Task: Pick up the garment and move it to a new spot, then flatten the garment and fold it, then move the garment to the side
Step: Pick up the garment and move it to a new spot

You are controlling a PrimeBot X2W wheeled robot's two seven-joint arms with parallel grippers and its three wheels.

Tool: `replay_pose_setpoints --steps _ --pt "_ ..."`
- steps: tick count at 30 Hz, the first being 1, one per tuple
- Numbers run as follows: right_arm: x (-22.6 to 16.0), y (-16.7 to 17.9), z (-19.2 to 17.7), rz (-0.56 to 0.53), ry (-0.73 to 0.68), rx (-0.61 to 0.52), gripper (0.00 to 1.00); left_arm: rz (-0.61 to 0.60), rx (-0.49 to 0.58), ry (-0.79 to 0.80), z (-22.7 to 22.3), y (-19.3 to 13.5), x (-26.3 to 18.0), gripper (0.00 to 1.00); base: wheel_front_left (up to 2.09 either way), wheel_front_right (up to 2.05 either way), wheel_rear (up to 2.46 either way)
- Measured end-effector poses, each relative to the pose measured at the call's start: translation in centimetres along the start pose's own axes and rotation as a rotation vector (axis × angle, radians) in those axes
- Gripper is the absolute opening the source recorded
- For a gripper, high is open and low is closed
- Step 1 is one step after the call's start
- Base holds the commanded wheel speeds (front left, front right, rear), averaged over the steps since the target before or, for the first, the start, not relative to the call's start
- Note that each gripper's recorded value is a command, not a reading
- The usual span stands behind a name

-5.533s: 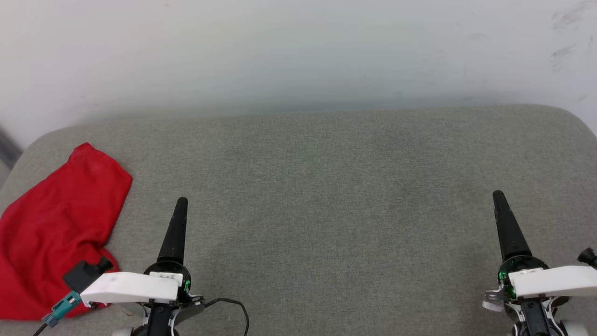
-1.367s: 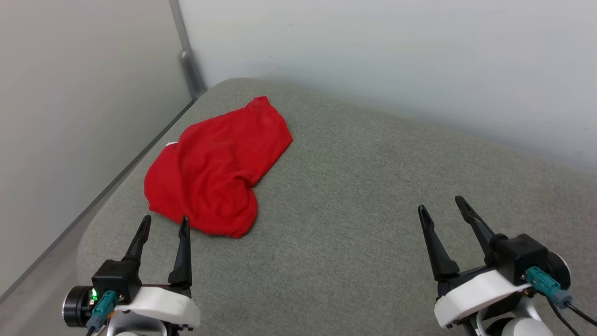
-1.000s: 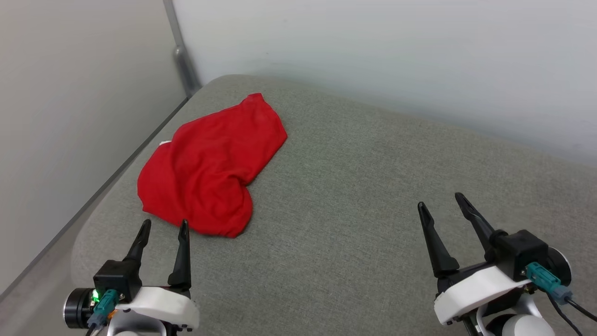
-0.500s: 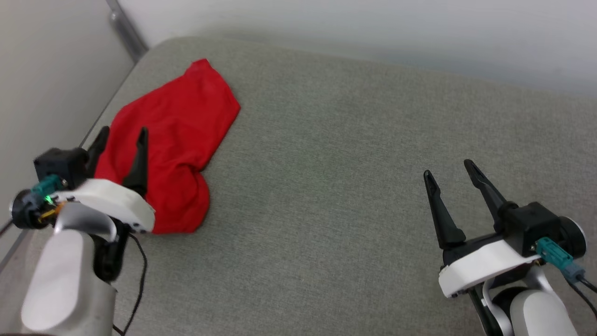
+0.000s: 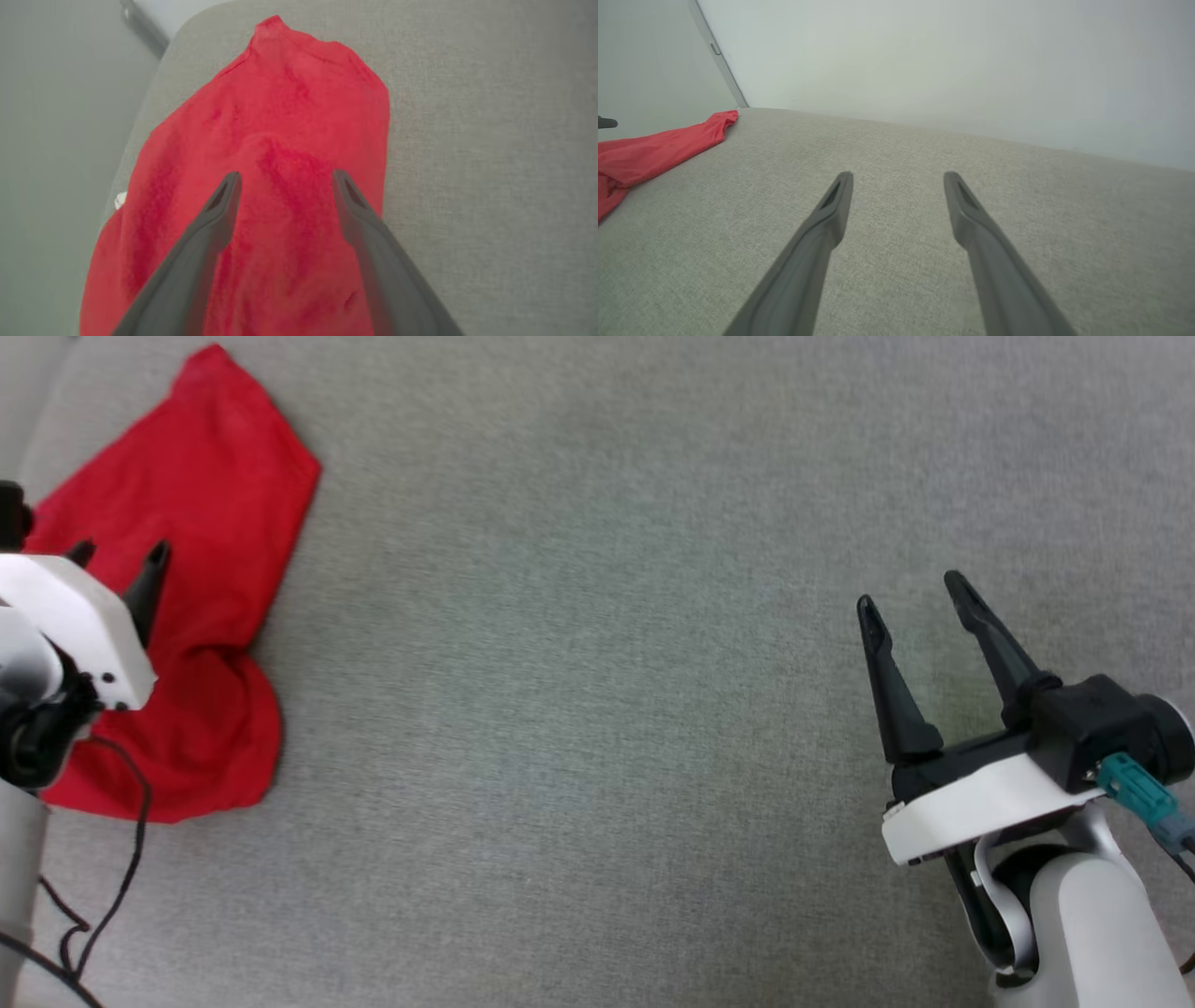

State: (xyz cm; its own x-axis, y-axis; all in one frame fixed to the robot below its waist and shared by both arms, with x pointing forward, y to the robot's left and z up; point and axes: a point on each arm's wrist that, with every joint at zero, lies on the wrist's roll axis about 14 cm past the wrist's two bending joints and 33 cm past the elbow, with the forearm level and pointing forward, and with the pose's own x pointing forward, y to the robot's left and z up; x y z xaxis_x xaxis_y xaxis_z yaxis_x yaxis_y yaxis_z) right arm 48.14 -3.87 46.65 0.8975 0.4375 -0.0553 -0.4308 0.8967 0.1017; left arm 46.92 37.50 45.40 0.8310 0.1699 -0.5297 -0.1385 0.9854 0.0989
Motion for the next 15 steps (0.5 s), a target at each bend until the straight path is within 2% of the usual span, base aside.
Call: replay_pose_setpoints --steps 3,4,5,7,15 --pt "0.3 -0.6 -0.8 -0.011 0.01 0.006 1.0 0.002 -0.003 0.092 -1.7 0.3 1.0 1.0 0.0 0.0 0.0" --pt "0.5 -1.0 -1.5 -0.019 0.02 0.015 1.0 0.009 -0.012 0.182 -3.3 0.6 1.7 1.0 0.0 0.0 0.0" --pt "0.5 -1.0 -1.5 -0.019 0.02 0.015 1.0 0.009 -0.012 0.182 -3.3 0.6 1.7 1.0 0.0 0.0 0.0" --pt "0.8 -1.6 -2.4 -0.029 0.034 0.025 1.0 0.02 -0.023 0.325 -6.2 1.0 2.2 1.0 0.0 0.0 0.0" --pt "1.7 -2.4 -3.3 -0.04 0.04 0.033 1.0 0.033 -0.119 0.543 -10.0 1.1 2.6 1.0 0.0 0.0 0.0"
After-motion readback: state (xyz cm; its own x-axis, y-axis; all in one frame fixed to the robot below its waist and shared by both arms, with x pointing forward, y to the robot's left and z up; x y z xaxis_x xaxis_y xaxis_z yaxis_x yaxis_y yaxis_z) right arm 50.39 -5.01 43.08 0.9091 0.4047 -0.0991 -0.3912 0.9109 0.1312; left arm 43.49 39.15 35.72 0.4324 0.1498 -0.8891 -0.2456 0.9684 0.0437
